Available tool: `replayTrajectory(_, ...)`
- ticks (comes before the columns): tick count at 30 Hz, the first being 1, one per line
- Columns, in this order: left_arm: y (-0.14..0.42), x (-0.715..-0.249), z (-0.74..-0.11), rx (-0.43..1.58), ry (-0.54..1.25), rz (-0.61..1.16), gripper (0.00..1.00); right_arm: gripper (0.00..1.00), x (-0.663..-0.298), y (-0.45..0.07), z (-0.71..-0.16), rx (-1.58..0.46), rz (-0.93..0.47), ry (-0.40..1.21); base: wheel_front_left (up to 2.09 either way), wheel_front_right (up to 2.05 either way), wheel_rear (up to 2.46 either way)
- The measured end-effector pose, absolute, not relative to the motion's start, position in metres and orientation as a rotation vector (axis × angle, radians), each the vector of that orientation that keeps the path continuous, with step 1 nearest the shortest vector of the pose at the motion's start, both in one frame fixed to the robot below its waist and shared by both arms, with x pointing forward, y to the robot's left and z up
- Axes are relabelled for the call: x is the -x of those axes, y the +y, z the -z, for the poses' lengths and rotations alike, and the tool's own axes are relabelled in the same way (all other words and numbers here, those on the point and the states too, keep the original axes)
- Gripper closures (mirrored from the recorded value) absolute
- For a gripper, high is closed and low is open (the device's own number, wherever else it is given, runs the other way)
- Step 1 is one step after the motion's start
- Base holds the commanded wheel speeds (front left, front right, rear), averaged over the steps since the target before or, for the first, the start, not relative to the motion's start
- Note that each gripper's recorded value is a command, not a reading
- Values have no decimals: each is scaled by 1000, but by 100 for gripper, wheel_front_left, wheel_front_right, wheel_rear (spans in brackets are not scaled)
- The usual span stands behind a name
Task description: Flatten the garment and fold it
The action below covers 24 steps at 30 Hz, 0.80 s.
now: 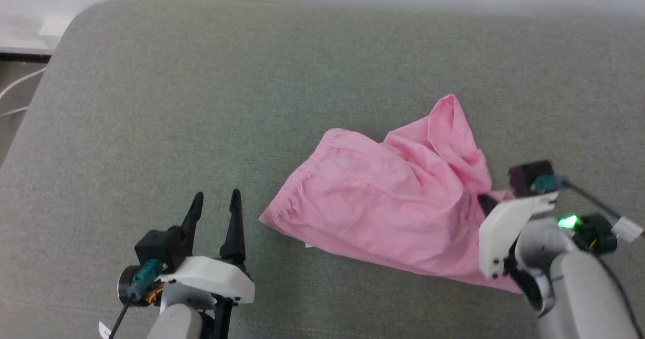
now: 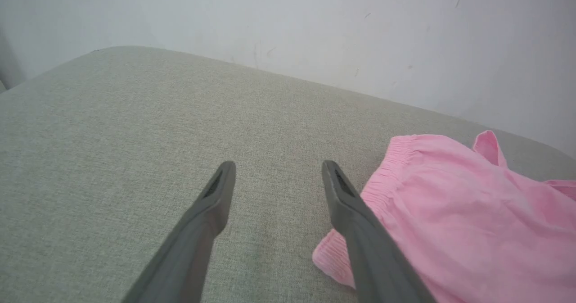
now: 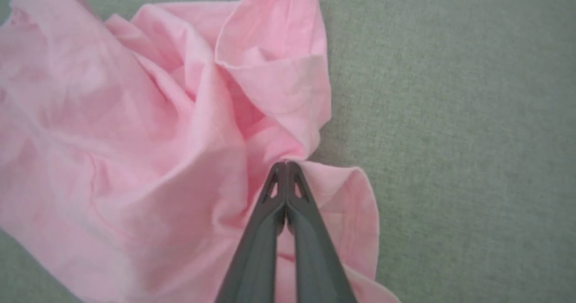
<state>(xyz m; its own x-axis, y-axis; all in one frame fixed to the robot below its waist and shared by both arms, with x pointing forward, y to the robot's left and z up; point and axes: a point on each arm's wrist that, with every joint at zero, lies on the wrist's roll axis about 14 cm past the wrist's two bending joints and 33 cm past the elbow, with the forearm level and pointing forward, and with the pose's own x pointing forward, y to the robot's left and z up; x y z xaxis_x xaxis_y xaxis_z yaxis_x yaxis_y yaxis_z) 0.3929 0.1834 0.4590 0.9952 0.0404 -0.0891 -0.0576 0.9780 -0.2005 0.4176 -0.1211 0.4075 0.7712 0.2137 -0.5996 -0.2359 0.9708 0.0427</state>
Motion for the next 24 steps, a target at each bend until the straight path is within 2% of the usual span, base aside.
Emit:
replayTrajectory(10, 183, -410, -454, 206, 87, -47, 0, 100, -513, -120, -456, -103, -207, 484, 0, 0, 0)
replayTrajectory(17, 184, -421, -447, 204, 98, -47, 0, 100, -560, -115, -442, -147, -176, 495, 0, 0, 0)
replayTrajectory(18, 184, -421, -446, 202, 99, -49, 0, 61, -565, -113, -440, -146, -175, 487, 0, 0, 0)
replayTrajectory(19, 185, -420, -445, 201, 104, -51, 0, 11, -568, -111, -439, -146, -176, 478, 0, 0, 0)
replayTrajectory(20, 186, -419, -443, 202, 109, -53, 0, 0, -571, -109, -438, -160, -175, 466, 0, 0, 0)
replayTrajectory(24, 185, -416, -444, 187, 108, -33, 0, 0, -575, -102, -444, -186, -183, 385, 0, 0, 0)
